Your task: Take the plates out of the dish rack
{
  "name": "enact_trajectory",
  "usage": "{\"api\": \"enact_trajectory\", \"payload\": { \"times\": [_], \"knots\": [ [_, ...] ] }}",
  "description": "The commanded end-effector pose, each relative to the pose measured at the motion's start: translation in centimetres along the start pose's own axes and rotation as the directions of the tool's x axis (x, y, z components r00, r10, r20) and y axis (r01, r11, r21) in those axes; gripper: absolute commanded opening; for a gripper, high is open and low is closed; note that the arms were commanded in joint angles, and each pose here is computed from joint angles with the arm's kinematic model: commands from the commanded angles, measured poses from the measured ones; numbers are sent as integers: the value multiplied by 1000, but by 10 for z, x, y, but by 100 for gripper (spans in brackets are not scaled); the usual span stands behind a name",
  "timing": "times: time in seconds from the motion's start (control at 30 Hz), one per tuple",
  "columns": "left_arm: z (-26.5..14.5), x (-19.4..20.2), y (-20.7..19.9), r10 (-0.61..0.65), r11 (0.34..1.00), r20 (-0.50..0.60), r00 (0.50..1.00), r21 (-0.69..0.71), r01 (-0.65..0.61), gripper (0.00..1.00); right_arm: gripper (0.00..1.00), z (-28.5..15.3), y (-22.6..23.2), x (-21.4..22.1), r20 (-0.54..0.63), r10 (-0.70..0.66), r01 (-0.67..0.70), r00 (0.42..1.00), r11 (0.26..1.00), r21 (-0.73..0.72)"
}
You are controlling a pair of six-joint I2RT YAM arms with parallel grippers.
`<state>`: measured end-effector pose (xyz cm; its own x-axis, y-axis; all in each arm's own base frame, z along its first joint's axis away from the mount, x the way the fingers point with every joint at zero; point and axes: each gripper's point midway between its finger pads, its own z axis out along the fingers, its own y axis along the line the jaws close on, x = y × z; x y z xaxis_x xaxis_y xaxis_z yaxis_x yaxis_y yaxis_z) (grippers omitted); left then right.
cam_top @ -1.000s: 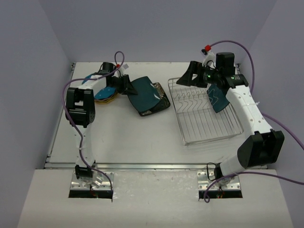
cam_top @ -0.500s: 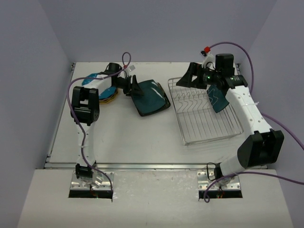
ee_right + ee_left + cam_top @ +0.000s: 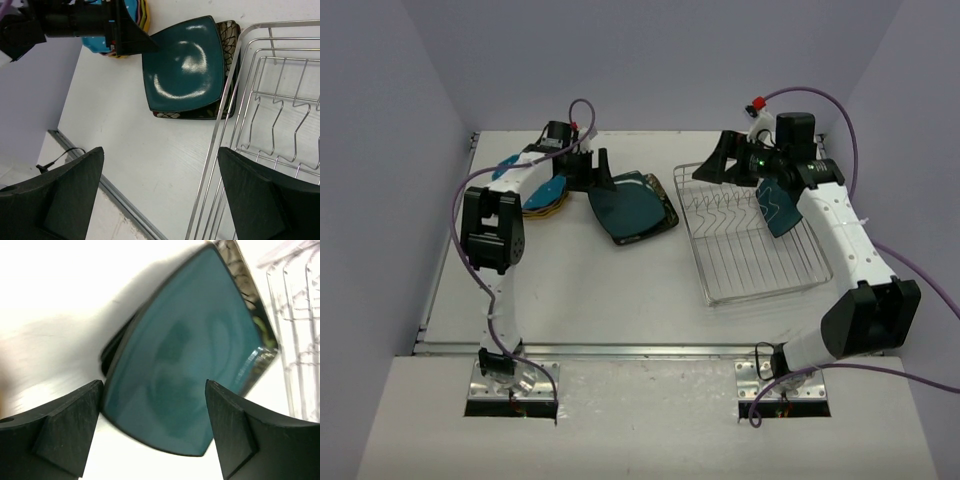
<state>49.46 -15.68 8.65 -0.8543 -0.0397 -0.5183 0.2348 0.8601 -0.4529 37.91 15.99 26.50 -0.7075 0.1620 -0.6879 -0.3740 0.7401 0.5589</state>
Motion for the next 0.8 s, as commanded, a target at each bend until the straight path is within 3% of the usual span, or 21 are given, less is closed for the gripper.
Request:
{"api": "enact_trajectory", "payload": {
  "times": [0.0, 0.13, 0.27, 0.53, 0.77],
  "knots": [
    [-21, -19, -9, 190, 957, 95, 977, -239, -163, 83, 95, -13, 0, -22, 85, -54, 49, 995, 997, 58],
    [-19, -9, -21, 274, 920, 78, 959, -311, -238, 85, 95, -19, -17, -30, 108, -99, 79, 989, 982, 169],
    [-20, -2, -39, 323, 923, 66, 944, -244, -299, 85, 94, -28, -34, -42, 132, -178, 134, 975, 949, 286],
    [-45, -10, -43, 342, 900, 136, 930, -333, -282, 82, 93, -40, -63, -50, 109, -258, 187, 960, 880, 437],
    [-102, -29, -72, 450, 864, 267, 852, -371, -341, 78, 63, -81, -130, -88, 29, -381, 260, 924, 682, 684]
  ]
}}
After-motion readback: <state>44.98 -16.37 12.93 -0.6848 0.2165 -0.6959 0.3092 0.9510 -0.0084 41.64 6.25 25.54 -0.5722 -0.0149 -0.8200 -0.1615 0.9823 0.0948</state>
